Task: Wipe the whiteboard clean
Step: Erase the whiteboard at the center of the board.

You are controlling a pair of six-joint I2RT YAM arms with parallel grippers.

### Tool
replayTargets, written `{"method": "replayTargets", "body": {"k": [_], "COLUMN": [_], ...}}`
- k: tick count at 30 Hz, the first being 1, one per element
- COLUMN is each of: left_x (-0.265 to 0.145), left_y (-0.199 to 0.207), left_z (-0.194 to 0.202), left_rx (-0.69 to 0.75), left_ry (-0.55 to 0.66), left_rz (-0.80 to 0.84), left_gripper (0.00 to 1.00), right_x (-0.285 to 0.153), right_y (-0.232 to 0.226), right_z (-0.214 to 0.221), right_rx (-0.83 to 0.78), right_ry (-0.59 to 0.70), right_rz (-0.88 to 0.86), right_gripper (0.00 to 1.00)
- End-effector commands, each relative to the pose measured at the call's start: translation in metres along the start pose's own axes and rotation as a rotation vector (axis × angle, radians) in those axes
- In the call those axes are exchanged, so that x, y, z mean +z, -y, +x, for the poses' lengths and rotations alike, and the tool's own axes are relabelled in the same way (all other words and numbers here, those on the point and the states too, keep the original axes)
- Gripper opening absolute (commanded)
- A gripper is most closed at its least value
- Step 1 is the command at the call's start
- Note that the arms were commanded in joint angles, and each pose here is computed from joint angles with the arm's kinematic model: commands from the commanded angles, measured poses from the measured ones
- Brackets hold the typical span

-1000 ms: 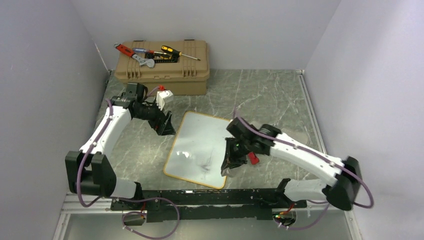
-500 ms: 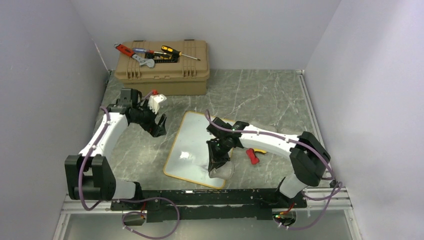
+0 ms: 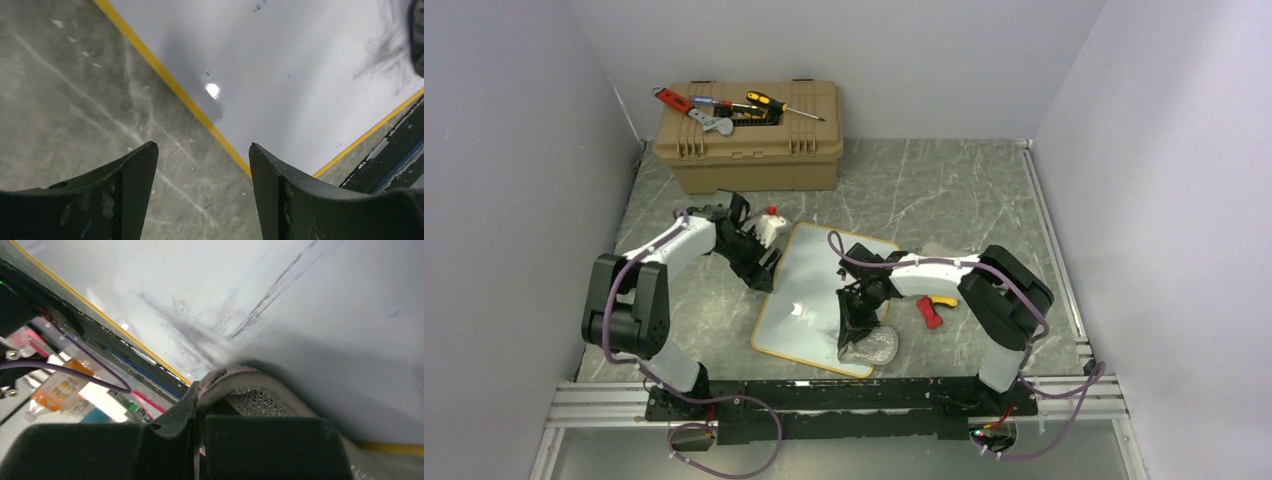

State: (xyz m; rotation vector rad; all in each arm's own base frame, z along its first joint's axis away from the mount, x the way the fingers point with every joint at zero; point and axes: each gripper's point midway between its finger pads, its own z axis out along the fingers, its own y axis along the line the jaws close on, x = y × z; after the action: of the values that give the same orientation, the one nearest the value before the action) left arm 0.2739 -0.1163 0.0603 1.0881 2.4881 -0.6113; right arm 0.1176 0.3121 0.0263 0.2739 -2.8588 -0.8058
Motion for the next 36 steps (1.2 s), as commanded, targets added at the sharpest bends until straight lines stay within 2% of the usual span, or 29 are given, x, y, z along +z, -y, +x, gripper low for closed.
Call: {"method": "replayTargets", "body": {"k": [1,4,8,13,16,20,23,27,32,36], "left_x": [0.027,0.046,0.058,0.069,0.073,0.076,0.076,0.077,0.075,0.073], "left_y": [-0.004,-0.008,-0.011,-0.006,-0.005,0.0,-0.001,-0.001,0.001,0.001], "left_z": [0.01,0.023,0.035,0.046,0.049,0.05,0.053,0.055,0.057,0.06], "left_rx": [0.008,0.047,0.098,0.144,0.167,0.18,0.185,0.184,0.195,0.212], "left_ry": [-0.052,-0.139,-0.199,-0.246,-0.279,-0.3,-0.309,-0.311,-0.31,-0.319], "left_rz": [-0.019,-0.048,-0.059,-0.044,-0.046,-0.038,-0.044,-0.048,-0.045,-0.046], "left_gripper": [0.72,0.71,0.68,0.52,0.41,0.31,0.28,0.26,0.24,0.21], "right_x": [0.015,0.027,0.039,0.04,0.026,-0.001,-0.017,-0.018,-0.008,-0.028], "right_y": [0.003,0.013,0.025,0.031,0.03,0.031,0.031,0.009,0.009,0.056], "right_z": [-0.018,-0.027,-0.032,-0.055,-0.105,-0.187,-0.237,-0.283,-0.308,-0.286], "right_rx": [0.001,0.0,0.013,0.026,0.058,0.127,0.174,0.188,0.219,0.235], "right_ry": [0.019,0.032,0.061,0.165,0.279,0.45,0.533,0.572,0.57,0.582], "right_rz": [-0.077,-0.059,-0.033,0.001,0.024,0.033,0.035,-0.04,-0.032,0.09], "right_gripper": [0.0,0.0,0.0,0.0,0.0,0.0,0.0,0.0,0.0,0.0]}}
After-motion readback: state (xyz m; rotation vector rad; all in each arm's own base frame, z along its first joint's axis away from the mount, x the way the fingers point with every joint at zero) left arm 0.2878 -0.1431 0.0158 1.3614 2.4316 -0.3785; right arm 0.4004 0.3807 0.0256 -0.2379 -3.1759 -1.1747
